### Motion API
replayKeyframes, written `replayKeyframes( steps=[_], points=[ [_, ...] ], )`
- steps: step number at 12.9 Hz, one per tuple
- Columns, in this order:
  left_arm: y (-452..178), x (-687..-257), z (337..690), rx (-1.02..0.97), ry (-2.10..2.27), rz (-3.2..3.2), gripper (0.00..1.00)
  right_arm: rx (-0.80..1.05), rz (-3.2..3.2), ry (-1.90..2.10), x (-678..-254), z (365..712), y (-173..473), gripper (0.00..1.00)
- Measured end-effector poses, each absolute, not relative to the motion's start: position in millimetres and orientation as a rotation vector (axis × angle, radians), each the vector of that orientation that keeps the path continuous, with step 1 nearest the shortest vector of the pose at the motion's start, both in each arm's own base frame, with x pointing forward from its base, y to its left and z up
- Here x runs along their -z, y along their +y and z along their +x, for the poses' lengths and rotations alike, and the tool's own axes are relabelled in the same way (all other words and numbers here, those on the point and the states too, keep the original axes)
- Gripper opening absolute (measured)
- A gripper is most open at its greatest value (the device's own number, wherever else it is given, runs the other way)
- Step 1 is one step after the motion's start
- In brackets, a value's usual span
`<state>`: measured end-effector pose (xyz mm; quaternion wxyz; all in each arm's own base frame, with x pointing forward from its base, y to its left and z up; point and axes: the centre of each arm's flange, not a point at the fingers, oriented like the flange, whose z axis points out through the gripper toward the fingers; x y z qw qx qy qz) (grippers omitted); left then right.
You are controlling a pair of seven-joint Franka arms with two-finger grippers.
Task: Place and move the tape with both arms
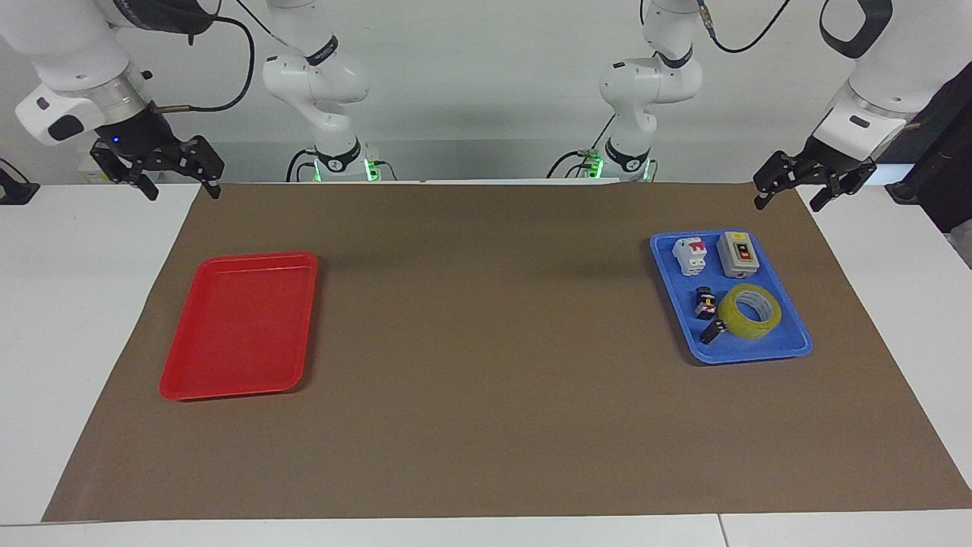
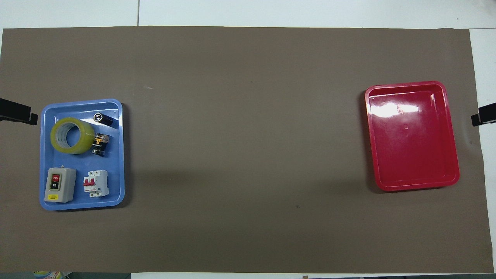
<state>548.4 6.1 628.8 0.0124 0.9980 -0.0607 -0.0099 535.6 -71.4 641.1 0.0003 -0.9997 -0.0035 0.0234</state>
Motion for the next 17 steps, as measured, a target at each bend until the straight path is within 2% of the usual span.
replayKeyframes(
  steps=[13,17],
  points=[
    [12,-625,552,-0.006,-0.176,3.114,1.0,-0.074,-3.14,-0.011,-641,536,-71,1.0],
    [45,-592,561,-0.069,-0.084,3.123,1.0,-0.077,-3.14,-0.012,-640,536,-71,1.0]
  ],
)
